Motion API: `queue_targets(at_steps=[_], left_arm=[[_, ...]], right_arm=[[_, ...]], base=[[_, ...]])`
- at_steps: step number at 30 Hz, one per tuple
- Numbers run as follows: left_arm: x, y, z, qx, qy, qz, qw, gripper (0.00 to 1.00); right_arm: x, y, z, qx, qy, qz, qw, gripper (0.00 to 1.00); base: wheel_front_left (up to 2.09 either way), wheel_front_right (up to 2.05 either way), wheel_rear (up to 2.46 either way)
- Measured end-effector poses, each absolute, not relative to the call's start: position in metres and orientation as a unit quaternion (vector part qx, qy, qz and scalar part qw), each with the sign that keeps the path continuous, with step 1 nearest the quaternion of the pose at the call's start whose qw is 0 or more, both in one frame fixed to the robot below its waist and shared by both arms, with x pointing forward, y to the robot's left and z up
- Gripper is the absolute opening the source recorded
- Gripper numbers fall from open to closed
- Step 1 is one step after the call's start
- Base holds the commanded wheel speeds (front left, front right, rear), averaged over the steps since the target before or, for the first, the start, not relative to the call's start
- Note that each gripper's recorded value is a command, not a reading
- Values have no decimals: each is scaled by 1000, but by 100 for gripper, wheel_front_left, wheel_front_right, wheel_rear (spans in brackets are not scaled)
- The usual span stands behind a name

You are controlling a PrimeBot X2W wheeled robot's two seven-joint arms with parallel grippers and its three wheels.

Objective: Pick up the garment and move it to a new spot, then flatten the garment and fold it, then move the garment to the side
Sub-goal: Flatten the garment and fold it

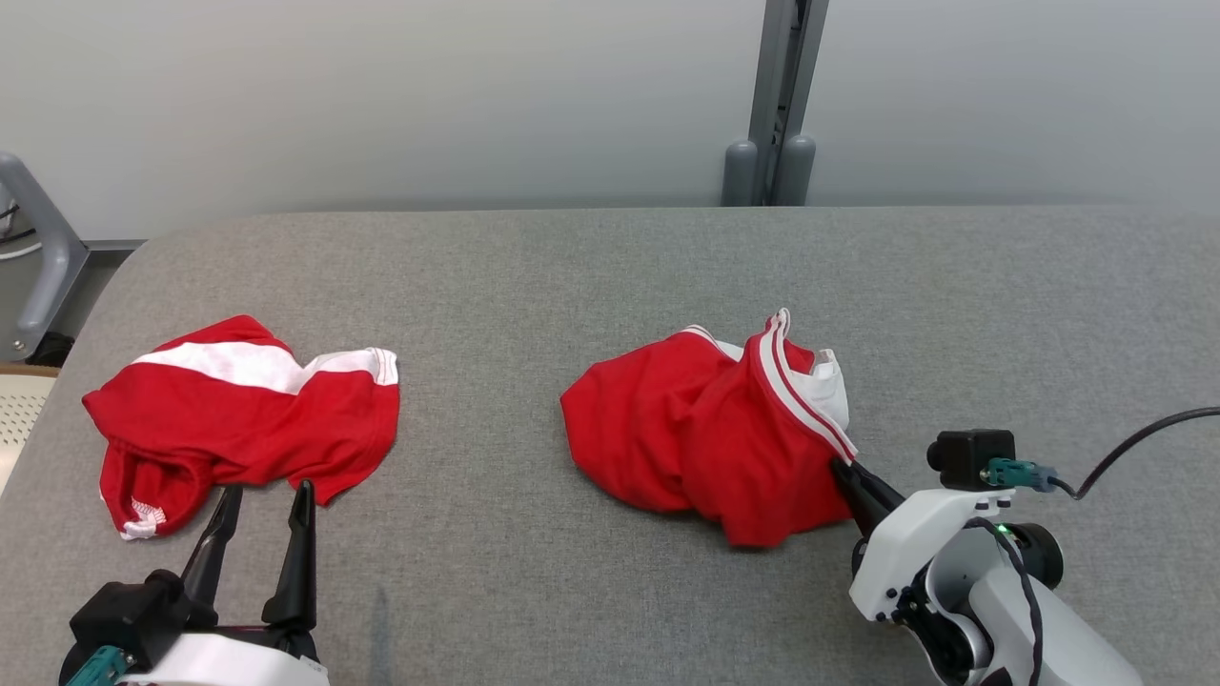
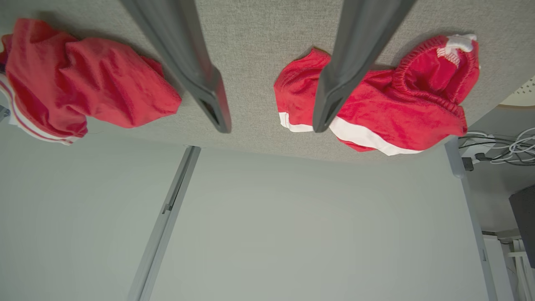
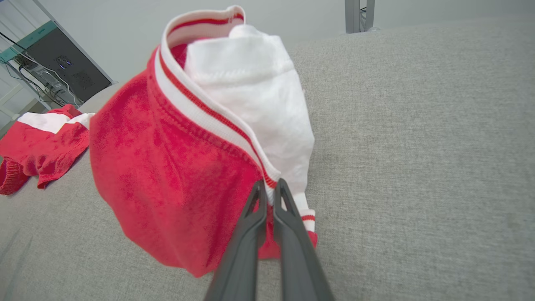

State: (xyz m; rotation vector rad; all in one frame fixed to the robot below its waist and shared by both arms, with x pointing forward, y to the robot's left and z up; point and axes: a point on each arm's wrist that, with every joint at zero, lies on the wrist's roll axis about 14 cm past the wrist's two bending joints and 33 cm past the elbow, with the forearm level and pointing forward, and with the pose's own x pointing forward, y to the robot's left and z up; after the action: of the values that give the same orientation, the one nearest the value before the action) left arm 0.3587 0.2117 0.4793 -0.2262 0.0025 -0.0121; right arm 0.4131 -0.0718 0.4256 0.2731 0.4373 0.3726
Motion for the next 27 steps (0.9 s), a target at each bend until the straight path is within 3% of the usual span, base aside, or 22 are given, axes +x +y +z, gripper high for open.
queue_targets(at_steps=[12, 27], left_arm=[[348, 213, 485, -121, -9, 3, 993, 100], [337, 220, 482, -126, -8, 20, 992, 100]], right_arm=[[423, -46, 495, 139, 93, 243, 956, 0], [414, 65, 605, 82, -26, 416, 906, 0]], base=[[0, 0, 0], [0, 0, 0]])
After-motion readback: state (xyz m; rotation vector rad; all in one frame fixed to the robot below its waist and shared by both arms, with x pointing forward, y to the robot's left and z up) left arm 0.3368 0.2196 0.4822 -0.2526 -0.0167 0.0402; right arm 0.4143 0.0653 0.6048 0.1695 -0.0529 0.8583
